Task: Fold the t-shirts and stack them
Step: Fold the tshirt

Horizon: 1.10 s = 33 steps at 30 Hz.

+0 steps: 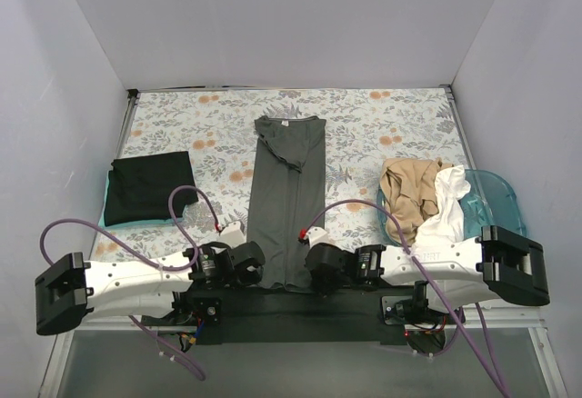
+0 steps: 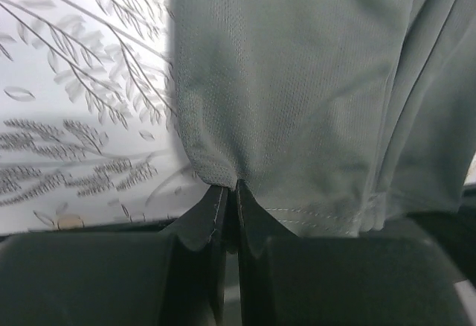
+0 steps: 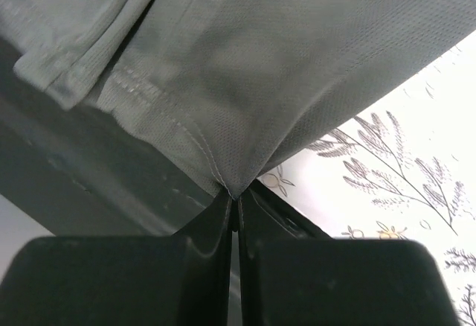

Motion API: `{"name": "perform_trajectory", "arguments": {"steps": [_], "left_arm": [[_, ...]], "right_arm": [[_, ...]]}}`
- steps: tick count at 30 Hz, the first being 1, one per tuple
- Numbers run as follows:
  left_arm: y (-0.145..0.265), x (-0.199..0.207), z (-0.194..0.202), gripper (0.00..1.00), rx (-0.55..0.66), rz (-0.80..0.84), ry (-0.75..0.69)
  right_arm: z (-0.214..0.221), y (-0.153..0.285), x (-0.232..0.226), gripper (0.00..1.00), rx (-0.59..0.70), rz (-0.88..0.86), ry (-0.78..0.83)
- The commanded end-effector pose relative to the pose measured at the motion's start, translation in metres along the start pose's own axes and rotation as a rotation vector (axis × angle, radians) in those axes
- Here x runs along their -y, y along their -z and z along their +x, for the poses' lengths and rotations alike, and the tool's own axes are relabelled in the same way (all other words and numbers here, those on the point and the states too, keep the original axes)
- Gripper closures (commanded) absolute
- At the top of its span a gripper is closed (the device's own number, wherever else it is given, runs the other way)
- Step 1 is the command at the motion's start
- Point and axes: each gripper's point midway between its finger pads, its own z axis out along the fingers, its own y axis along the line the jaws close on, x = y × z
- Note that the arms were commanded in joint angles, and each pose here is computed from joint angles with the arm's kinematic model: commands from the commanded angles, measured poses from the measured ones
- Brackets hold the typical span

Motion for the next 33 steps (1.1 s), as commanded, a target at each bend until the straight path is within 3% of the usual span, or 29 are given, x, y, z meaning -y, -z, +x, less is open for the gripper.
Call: {"name": "perform_trajectory", "arguments": {"steps": [1, 8, 18, 27, 33], "left_arm": [[0.001, -0.034, 0.024, 1.0, -0.025, -0.24, 0.399], [0.015, -0.024, 0.001, 1.0, 0.078, -0.269, 0.389], [0.027, 0.038, -0.052, 1.0, 0.218, -0.095, 0.311], [0.031, 0.086, -0.129, 1.0, 0.306, 0.02, 0.293], [0.024, 0.102, -0.17, 1.0, 0.351, -0.003, 0.308]], "right_arm": [[0.002, 0.004, 0.009, 0.95, 0.01, 0.047, -0.03], [-0.024, 0.018, 0.016, 0.95, 0.107, 0.11, -0.003], [-0.084, 0.029, 0.016, 0.96, 0.23, 0.162, 0.052], [-0.133, 0.035, 0.031, 0.96, 0.271, 0.19, 0.048], [-0.166, 0.034, 0.049, 0.96, 0.285, 0.21, 0.027]]}}
